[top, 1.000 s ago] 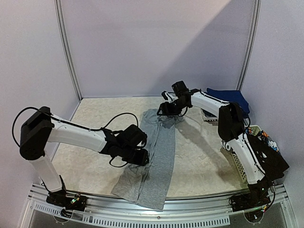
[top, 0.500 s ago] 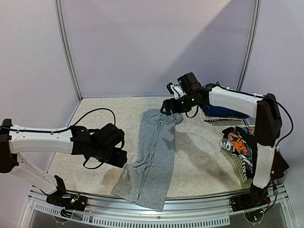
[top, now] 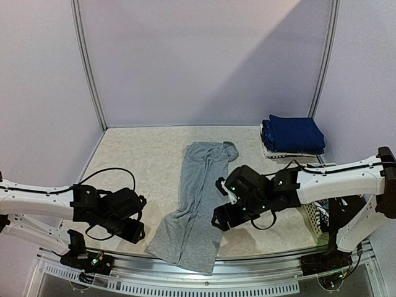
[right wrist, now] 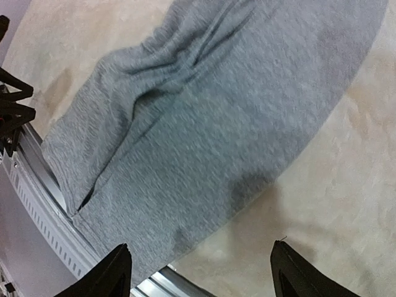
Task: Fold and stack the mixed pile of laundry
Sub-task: Rotate the rectangle-folded tank top at the center of the board, then pick up the rectangle-folded tank top from the center of the board.
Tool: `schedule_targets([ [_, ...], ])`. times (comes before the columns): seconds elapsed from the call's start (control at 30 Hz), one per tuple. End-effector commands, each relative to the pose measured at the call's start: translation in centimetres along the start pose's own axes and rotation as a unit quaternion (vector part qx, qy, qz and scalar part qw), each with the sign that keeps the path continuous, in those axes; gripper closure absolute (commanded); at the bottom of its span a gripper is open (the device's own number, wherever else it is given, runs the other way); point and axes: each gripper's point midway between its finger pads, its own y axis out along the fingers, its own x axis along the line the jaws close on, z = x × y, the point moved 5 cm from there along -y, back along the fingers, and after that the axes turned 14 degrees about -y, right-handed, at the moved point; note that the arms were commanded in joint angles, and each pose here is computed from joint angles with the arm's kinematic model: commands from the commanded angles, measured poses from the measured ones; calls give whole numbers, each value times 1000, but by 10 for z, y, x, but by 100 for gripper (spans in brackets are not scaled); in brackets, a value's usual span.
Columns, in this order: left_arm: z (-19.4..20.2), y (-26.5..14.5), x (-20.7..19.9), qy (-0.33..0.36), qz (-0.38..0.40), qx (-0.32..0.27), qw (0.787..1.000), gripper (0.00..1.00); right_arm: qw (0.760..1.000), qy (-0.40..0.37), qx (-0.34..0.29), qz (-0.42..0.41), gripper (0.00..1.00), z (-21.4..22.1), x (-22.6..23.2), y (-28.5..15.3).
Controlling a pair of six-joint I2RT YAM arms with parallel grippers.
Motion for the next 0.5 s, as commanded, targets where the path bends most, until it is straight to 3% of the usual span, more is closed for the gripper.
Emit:
schedule_targets([
  [0.0,21,10,-7,-2,35,44,998,55,998,53,24,16,24,26,0,12],
  [0.27,39,17,-18,6,68,63,996,57,996,32,68,-55,26,66,38,22],
  [0.47,45,24,-21,11,71,68,995,61,994,30,90,-55,26,83,41,32],
])
